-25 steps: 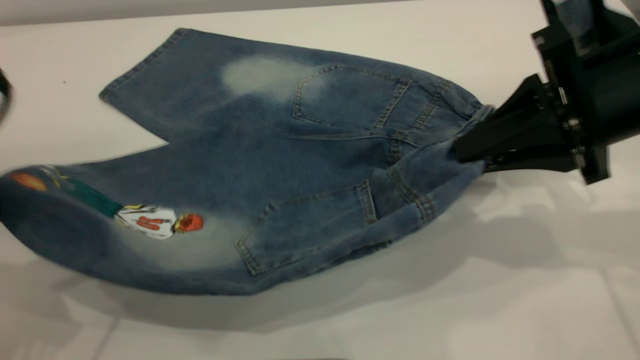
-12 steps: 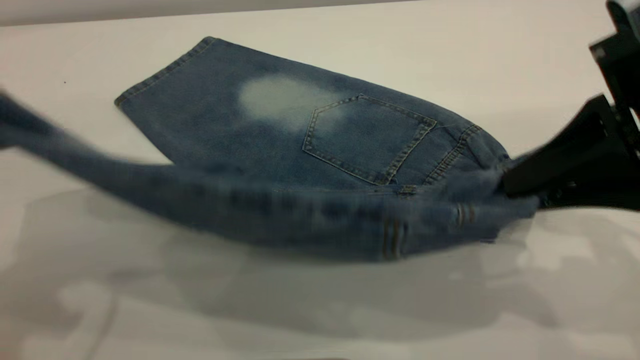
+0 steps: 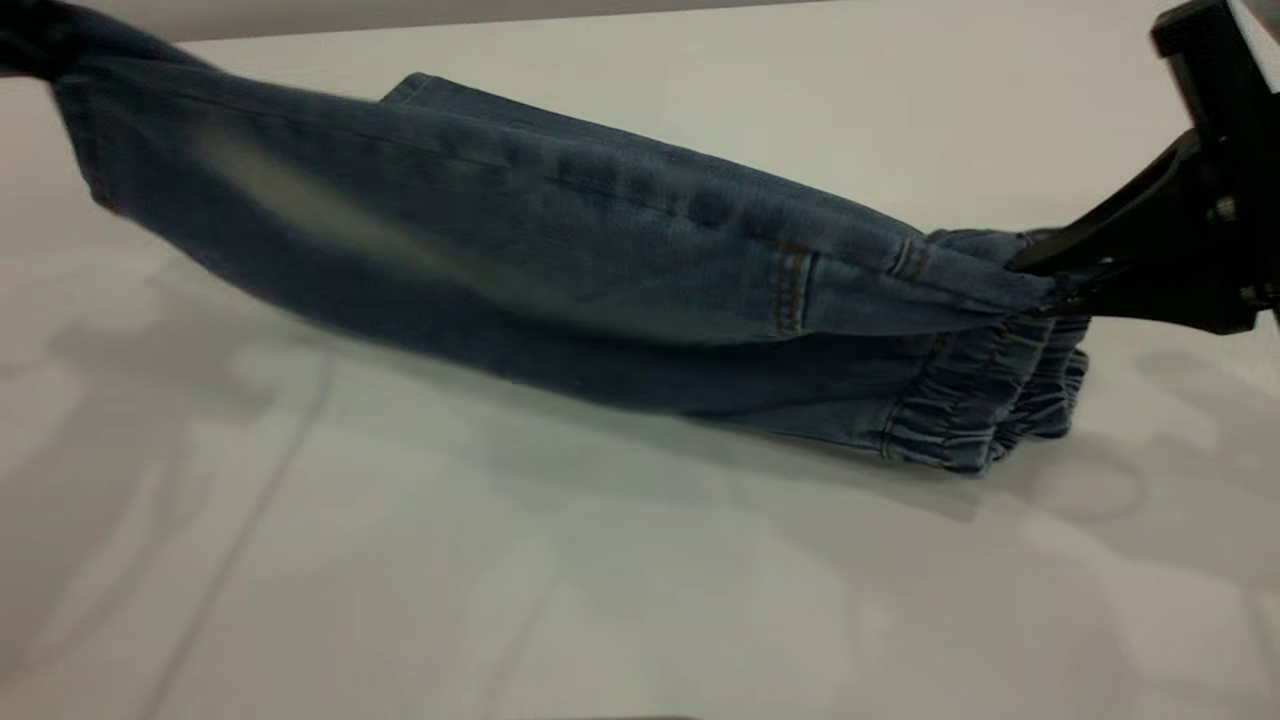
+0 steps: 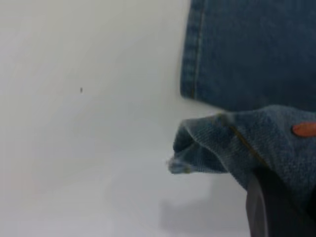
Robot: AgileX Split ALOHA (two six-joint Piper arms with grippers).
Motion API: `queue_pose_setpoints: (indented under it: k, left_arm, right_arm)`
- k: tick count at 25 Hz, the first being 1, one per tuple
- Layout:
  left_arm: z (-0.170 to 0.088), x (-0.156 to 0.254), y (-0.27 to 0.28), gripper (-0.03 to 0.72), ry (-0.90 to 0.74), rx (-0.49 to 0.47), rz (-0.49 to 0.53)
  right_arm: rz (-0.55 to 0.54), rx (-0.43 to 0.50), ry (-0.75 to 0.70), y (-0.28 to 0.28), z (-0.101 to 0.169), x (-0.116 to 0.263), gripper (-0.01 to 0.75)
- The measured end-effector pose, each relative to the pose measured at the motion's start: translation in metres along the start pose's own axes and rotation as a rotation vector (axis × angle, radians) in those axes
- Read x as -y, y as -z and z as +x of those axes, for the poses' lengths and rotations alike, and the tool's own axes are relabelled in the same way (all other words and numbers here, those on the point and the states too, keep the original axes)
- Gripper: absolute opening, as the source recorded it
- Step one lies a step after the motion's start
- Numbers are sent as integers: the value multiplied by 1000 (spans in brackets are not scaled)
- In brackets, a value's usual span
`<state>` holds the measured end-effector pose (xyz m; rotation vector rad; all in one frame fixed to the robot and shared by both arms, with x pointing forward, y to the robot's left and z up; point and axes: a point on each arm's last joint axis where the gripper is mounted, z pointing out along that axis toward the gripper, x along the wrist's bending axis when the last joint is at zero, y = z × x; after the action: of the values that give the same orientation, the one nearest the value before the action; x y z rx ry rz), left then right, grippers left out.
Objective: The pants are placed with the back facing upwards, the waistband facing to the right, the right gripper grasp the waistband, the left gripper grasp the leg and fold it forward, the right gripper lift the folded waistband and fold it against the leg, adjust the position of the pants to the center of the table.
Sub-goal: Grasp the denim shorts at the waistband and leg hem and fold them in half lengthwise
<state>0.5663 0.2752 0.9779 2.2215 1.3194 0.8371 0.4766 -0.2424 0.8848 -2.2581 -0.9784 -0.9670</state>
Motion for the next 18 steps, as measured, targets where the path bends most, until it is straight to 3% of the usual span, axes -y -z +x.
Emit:
queue_pose_setpoints:
  k: [12, 18]
  left_arm:
    - [-21, -38, -96, 50, -58, 69, 21]
    - [-23, -37, -125, 55, 28, 75, 42]
  right_arm:
    - [-21, 27, -104, -39, 2, -48, 41]
    - [-54, 48, -185, -39, -2, -55, 43]
